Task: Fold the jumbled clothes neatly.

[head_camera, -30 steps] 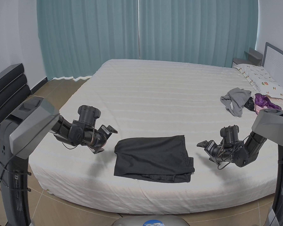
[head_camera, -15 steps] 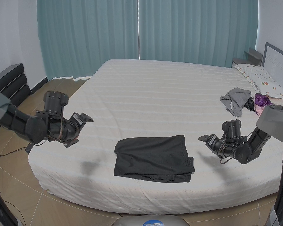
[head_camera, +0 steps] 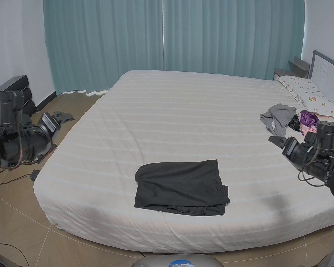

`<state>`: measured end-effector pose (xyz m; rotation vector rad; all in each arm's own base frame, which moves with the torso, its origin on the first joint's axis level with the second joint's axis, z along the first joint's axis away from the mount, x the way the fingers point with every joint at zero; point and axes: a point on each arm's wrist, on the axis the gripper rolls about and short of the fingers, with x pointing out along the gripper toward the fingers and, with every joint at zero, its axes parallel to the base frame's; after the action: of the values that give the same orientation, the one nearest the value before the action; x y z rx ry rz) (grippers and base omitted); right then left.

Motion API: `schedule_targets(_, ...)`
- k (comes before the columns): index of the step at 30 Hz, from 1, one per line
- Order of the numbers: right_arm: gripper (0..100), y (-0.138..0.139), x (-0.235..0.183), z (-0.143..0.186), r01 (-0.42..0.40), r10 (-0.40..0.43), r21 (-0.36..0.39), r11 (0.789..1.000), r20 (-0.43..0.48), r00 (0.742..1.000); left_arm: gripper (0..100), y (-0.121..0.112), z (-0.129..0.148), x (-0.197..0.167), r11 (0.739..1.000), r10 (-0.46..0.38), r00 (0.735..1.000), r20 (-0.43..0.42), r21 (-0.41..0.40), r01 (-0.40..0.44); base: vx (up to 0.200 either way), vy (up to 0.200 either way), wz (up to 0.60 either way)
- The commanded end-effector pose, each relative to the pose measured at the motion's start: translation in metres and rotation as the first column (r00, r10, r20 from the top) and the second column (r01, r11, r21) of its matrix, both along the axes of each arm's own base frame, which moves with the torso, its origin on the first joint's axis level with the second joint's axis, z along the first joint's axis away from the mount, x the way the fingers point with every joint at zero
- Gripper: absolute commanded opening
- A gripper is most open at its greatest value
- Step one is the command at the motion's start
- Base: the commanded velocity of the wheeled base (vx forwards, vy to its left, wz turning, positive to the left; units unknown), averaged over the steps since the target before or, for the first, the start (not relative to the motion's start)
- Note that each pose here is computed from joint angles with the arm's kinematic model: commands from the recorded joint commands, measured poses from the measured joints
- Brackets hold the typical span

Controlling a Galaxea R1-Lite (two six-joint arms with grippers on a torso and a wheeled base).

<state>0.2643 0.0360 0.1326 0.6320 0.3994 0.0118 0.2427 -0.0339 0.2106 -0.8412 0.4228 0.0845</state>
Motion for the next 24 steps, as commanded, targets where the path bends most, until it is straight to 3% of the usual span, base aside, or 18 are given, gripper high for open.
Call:
schedule_targets(1,100,-0.031,-0.119,0.041,0.058,-0.021,-0.13,0.99,0.268,0.963,100,0.018,0.031,-0.108,0.989,0.0,0.965,0.261,0.141,-0.038,0.0,0.0,0.0)
schedule_targets(5,100,-0.038,-0.152,0.037,0.08,-0.011,-0.197,0.977,0.327,0.945,100,0.024,0.025,-0.143,0.958,0.021,0.945,0.327,0.264,-0.112,0.0,0.0,0.0)
schedule_targets(11,100,-0.037,-0.197,0.025,0.063,0.053,-0.296,0.953,0.371,0.927,100,0.031,0.017,-0.186,0.92,0.022,0.927,0.374,0.356,-0.166,0.0,0.0,0.0)
schedule_targets(14,100,-0.037,-0.21,0.027,0.071,0.065,-0.318,0.945,0.397,0.916,100,0.033,0.015,-0.197,0.912,0.014,0.928,0.373,0.375,-0.165,0.0,0.0,0.0)
schedule_targets(15,100,-0.035,-0.228,0.035,0.079,0.083,-0.346,0.935,0.43,0.899,100,0.034,0.012,-0.209,0.904,0.006,0.928,0.373,0.394,-0.164,0.0,0.0,0.0)
schedule_targets(21,100,-0.033,-0.283,0.042,0.023,0.149,-0.382,0.924,0.414,0.898,100,0.038,0.006,-0.235,0.894,0.003,0.913,0.408,0.409,-0.186,0.0,0.0,0.0)
schedule_targets(24,100,-0.036,-0.316,0.045,-0.021,0.228,-0.442,0.897,0.421,0.878,100,0.041,-0.001,-0.254,0.875,-0.003,0.906,0.423,0.439,-0.202,0.0,0.0,0.0)
